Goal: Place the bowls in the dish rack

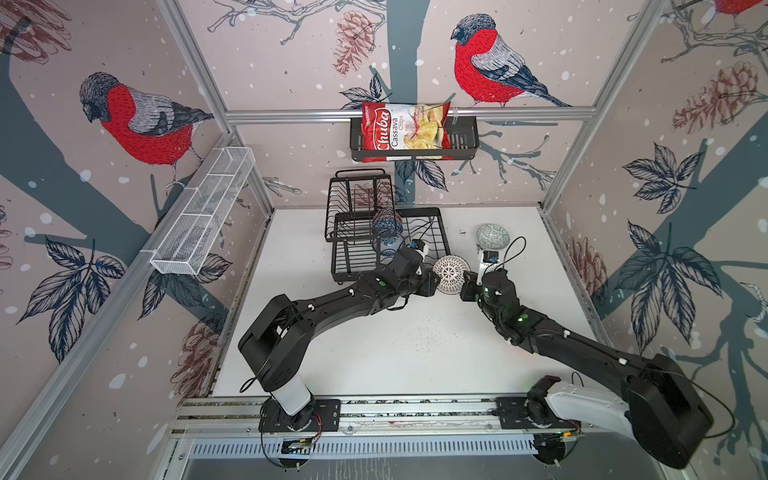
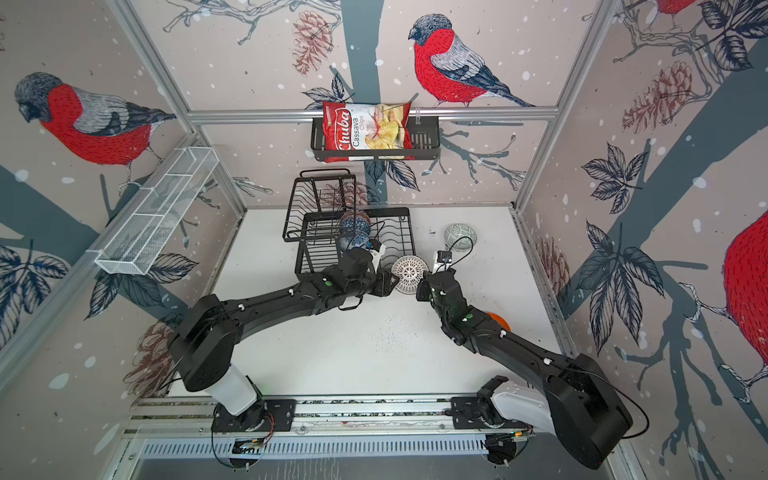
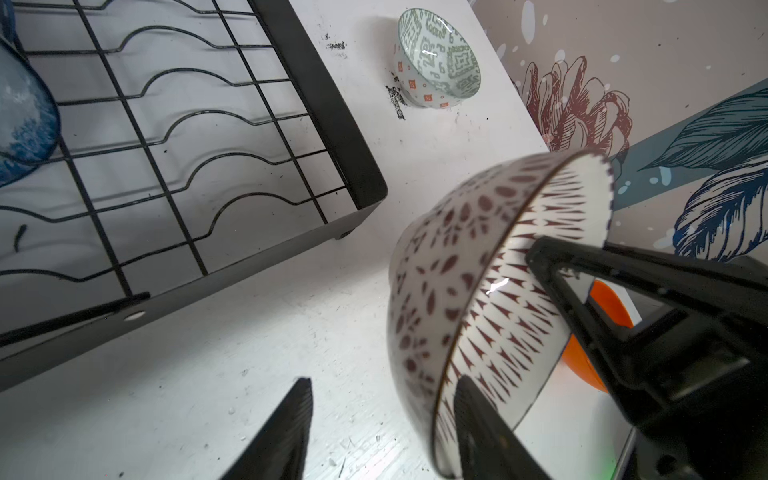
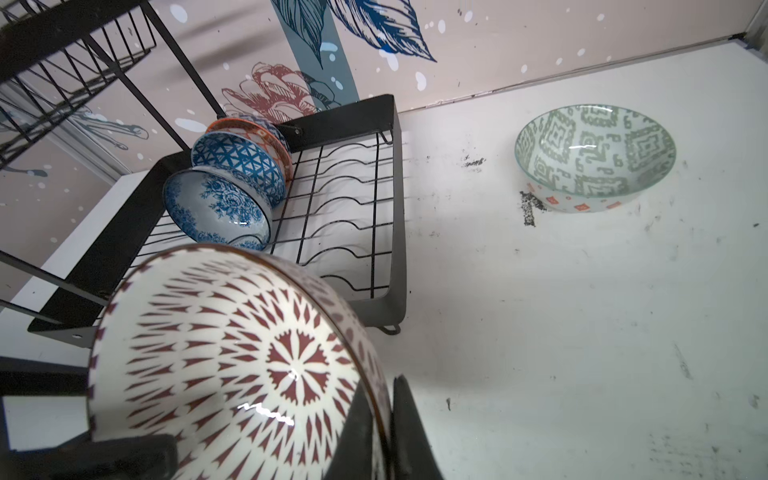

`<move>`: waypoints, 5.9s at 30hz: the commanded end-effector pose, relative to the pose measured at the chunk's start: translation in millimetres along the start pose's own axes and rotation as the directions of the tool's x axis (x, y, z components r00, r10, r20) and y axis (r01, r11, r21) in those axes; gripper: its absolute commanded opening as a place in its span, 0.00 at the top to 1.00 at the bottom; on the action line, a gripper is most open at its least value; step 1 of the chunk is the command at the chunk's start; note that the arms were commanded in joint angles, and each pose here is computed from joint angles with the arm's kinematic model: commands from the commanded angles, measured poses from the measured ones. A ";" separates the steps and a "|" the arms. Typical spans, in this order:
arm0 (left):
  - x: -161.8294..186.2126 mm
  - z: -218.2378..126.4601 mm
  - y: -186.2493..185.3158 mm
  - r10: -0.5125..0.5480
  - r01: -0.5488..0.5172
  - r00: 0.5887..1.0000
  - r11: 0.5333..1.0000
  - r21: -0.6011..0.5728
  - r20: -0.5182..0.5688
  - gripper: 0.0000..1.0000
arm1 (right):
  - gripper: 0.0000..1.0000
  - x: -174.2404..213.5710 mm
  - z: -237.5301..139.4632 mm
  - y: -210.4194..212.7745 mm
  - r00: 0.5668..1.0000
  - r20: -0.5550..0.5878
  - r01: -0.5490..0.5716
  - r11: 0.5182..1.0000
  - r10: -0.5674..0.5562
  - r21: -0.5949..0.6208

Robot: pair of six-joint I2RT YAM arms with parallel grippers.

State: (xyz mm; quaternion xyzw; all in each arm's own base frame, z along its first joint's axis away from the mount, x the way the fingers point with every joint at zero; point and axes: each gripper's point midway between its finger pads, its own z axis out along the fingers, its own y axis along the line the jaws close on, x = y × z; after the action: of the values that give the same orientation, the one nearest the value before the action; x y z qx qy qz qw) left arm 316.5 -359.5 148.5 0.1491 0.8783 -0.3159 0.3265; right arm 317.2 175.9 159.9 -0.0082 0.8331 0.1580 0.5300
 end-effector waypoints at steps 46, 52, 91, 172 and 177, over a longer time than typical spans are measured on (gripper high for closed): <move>-89.6 -49.3 33.8 0.030 0.054 0.932 0.974 -0.220 0.361 1.00 | 0.17 -42.7 -12.4 36.8 0.979 0.158 -0.105 0.981 0.132 -0.165; -136.3 -70.2 23.2 0.153 0.016 0.831 0.955 -0.298 0.535 1.00 | 0.00 -112.3 -35.6 22.2 0.924 0.291 -0.205 0.965 0.247 -0.166; -167.8 -193.7 -10.3 0.615 -0.062 0.365 0.765 -0.641 0.699 1.00 | 0.00 -216.8 -53.9 137.4 0.834 -0.019 -0.440 0.645 0.551 -0.625; -150.3 -172.1 -26.7 0.589 -0.105 0.420 0.787 -0.608 0.690 0.49 | 1.00 -211.9 -61.6 145.0 0.684 -0.097 -0.503 0.371 0.723 -0.780; -149.7 -170.4 -26.6 0.596 -0.140 0.426 0.786 -0.602 0.680 0.17 | 1.00 -217.8 -62.8 131.6 0.678 -0.040 -0.481 0.401 0.734 -0.780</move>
State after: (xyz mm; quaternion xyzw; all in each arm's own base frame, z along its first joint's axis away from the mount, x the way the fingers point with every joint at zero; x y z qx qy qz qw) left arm 334.3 -279.1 352.8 0.0948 0.6014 -0.0349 0.7926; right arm 340.5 262.5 381.0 0.1288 0.5877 0.6519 0.4615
